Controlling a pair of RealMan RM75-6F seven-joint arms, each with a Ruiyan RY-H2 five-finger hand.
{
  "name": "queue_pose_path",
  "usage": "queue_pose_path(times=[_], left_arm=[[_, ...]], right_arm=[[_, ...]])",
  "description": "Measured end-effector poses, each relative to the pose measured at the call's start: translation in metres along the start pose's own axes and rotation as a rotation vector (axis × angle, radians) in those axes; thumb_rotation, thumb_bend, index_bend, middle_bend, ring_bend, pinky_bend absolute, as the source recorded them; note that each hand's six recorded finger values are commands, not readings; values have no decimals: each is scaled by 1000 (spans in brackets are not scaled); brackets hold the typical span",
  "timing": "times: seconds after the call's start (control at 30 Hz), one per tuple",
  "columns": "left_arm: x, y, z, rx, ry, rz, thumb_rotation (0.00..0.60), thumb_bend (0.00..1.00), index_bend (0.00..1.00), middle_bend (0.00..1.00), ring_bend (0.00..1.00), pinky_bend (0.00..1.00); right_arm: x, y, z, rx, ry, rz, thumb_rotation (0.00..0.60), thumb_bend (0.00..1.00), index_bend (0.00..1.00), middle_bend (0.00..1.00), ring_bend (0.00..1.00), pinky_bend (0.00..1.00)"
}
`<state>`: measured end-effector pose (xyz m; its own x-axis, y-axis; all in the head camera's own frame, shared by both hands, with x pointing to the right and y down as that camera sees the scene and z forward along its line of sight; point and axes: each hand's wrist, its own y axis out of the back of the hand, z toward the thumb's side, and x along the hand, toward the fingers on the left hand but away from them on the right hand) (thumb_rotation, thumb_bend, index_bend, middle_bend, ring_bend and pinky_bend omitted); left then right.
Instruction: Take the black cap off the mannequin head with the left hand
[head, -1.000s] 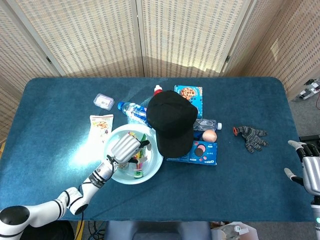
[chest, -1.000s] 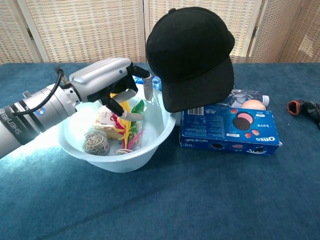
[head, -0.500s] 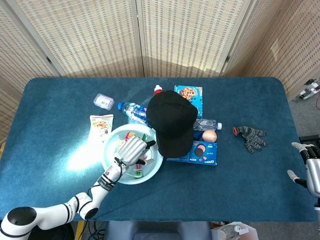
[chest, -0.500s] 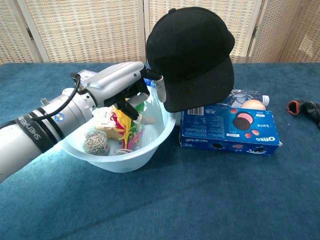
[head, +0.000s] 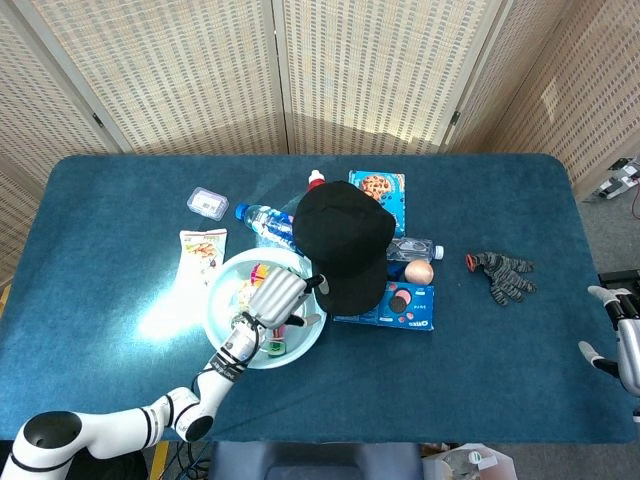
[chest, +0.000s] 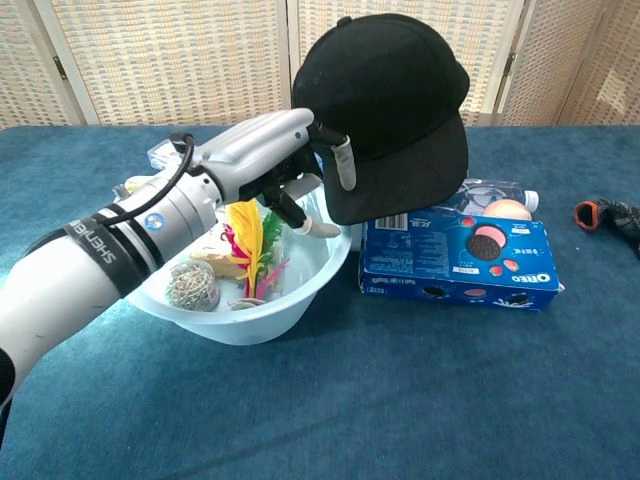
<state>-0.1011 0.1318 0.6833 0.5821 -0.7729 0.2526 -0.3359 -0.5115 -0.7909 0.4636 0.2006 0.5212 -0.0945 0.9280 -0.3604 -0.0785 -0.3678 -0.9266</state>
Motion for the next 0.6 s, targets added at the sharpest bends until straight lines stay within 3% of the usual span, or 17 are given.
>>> queue_pose_path(times=[0.6], left_arm=[[9,-11,16,-3,54,-1,600,108,450,944,1000,1000]], right_arm=[[7,1,-9,-4,-22,-1,600,147,269,310,259,311]])
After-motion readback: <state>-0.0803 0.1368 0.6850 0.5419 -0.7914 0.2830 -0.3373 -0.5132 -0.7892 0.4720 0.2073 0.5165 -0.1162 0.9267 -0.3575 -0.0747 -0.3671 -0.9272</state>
